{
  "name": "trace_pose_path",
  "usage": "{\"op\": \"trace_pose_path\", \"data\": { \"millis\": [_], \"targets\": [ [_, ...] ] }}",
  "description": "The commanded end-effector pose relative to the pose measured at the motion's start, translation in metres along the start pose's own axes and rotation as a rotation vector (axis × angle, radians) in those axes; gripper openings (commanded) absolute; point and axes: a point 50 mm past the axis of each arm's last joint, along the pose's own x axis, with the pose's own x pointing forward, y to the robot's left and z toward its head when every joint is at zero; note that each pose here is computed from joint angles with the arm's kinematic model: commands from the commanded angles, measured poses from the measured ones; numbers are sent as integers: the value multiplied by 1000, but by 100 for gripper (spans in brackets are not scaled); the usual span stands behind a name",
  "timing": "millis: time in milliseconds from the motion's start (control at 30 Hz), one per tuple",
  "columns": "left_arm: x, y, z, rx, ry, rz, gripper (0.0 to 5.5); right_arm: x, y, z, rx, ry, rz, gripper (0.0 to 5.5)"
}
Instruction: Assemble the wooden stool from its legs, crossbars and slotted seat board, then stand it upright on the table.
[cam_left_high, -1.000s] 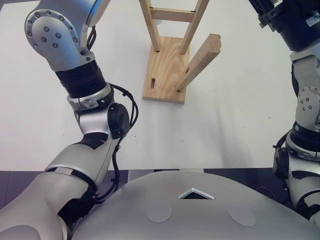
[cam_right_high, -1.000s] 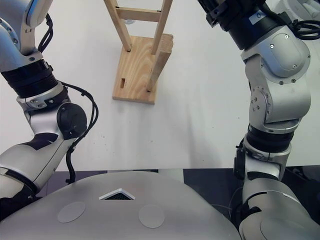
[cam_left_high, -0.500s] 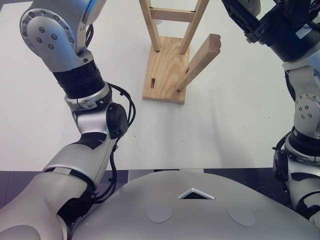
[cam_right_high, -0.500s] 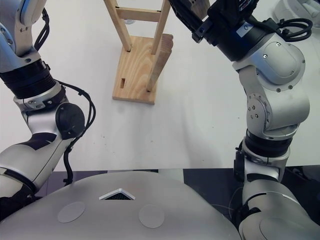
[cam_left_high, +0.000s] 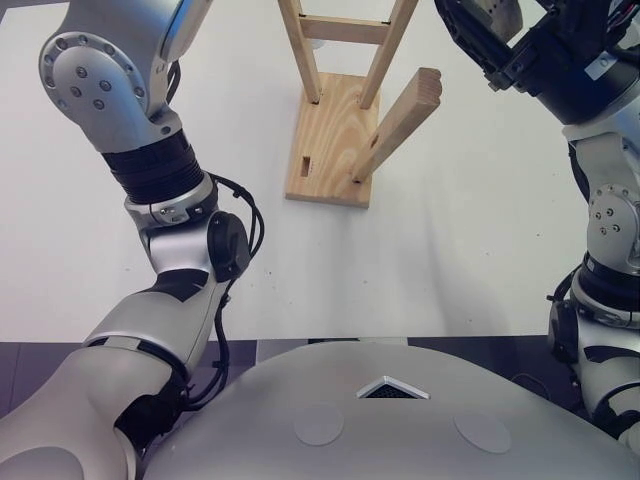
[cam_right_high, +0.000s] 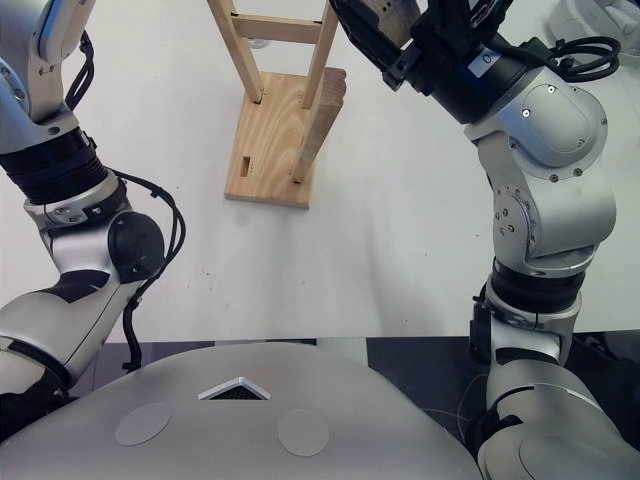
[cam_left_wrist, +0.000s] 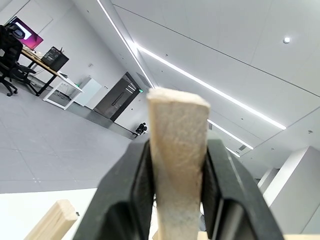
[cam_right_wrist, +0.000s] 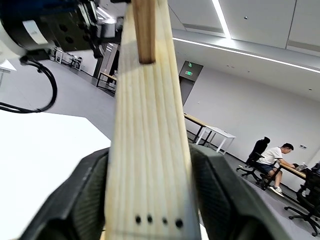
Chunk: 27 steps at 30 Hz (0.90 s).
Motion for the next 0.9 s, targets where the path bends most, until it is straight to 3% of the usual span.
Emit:
{"op": "trace_pose_path", "data": {
  "millis": [33,167,400,567,733,900],
  "targets": [
    [-10,2,12,29,-54,58,104,-4,-4,-7,-30,60,-48,321],
    [-25,5,30,98,-127,157,104,-16,-10,-17,-61,123,-118,390],
    [-70,12,48,279,-200,335,104,-49,-12,-41,-57,276,-228,394],
    [-99,32,23,338,-131,532,104,-79,3,-75,-73,539,-246,394],
    [-126,56,-14,330,-60,715,104,-89,20,-94,-15,616,-268,394],
    [-133,62,-19,349,-31,757,104,-96,28,-104,11,640,-317,394]
  ]
}}
